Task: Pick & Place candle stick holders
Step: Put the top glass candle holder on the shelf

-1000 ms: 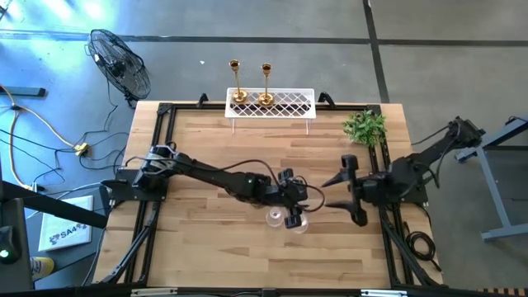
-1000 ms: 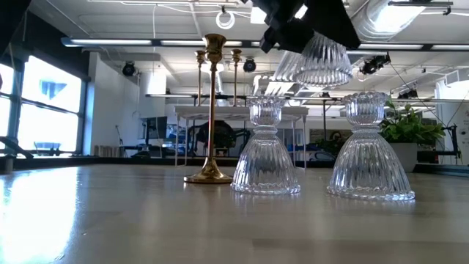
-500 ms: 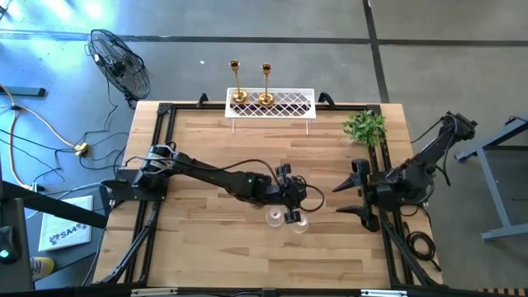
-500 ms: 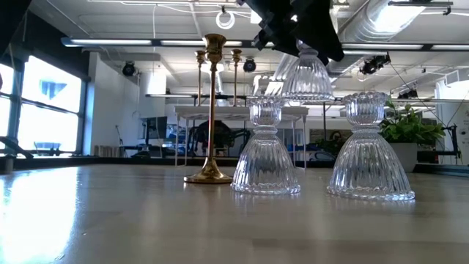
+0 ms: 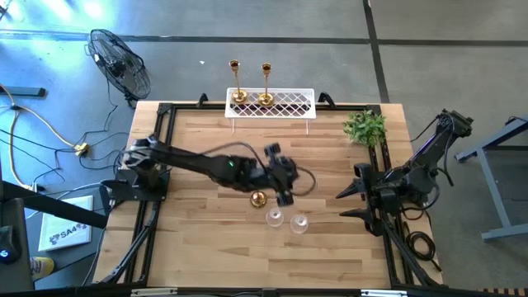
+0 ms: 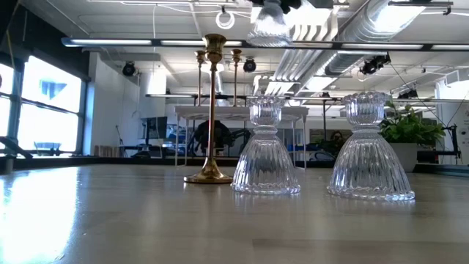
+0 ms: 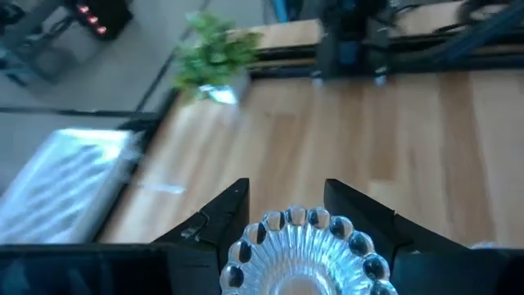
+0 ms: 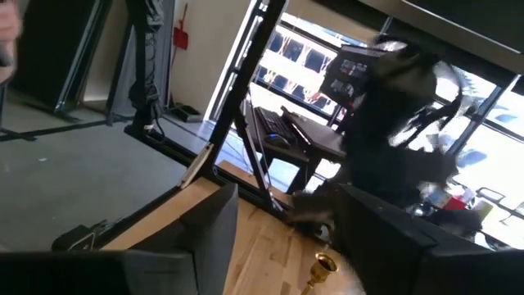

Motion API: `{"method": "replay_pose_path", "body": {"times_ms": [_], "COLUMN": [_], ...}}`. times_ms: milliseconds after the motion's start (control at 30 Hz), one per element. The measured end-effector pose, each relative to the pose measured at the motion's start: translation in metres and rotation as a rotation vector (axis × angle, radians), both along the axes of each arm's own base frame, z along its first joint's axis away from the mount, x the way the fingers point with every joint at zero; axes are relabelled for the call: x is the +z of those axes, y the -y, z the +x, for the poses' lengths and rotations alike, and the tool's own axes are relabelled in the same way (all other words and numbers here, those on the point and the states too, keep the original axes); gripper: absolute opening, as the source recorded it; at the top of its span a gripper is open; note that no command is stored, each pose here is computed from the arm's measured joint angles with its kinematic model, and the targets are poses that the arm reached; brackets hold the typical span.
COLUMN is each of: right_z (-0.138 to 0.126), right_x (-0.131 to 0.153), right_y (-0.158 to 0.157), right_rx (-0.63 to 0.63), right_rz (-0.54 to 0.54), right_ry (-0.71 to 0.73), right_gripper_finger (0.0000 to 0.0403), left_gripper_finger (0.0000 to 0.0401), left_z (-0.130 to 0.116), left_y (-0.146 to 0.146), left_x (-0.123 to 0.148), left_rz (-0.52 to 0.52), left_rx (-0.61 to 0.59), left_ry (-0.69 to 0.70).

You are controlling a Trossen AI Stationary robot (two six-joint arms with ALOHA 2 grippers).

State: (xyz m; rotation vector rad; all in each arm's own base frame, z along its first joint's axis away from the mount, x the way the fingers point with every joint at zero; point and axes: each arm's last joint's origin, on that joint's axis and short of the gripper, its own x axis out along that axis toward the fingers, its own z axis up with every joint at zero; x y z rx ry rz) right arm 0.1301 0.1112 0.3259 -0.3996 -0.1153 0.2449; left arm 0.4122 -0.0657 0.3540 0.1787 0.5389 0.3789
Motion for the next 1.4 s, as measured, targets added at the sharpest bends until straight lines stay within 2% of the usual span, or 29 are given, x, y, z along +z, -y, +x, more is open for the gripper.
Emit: {"method": "replay_pose_path", "body": {"times_ms": [200,333,567,733,967,1233,1400], "right_z": [-0.001,-0.003,-0.004,-0.004,-0.003,-0.003,-0.003], "right_x": [0.0,0.0,0.0,0.0,0.0,-0.001,-0.002], "right_y": [-0.002,-0.003,-0.004,-0.004,-0.004,-0.004,-0.003], "right_rx": [0.008,0.018,0.014,0.013,0.012,0.012,-0.003], "right_rz": [-0.002,0.0,0.001,0.001,0.001,-0.012,-0.016], "right_ry": [-0.002,-0.001,-0.001,-0.001,-0.002,-0.007,-0.011], "right_gripper_finger": [0.0183,0.0169,0.0143,0.0133,0.013,0.013,0.013], "left_gripper_finger": [0.0144,0.0144,0.0144,0.0144,0.0144,0.0144,0.0144], "left_z": [-0.031,-0.052,-0.069,-0.078,-0.085,-0.086,-0.085], "left_y": [-0.048,-0.09,-0.165,-0.201,-0.231,-0.242,-0.242], "left_x": [0.048,0.064,0.066,0.058,0.042,0.022,0.021], "left_rz": [0.008,0.001,-0.048,-0.086,-0.124,-0.142,-0.121], "left_rx": [0.101,0.195,0.295,0.334,0.34,0.317,0.312], "left_ry": [0.069,0.071,0.054,0.062,0.065,0.036,0.035]}}
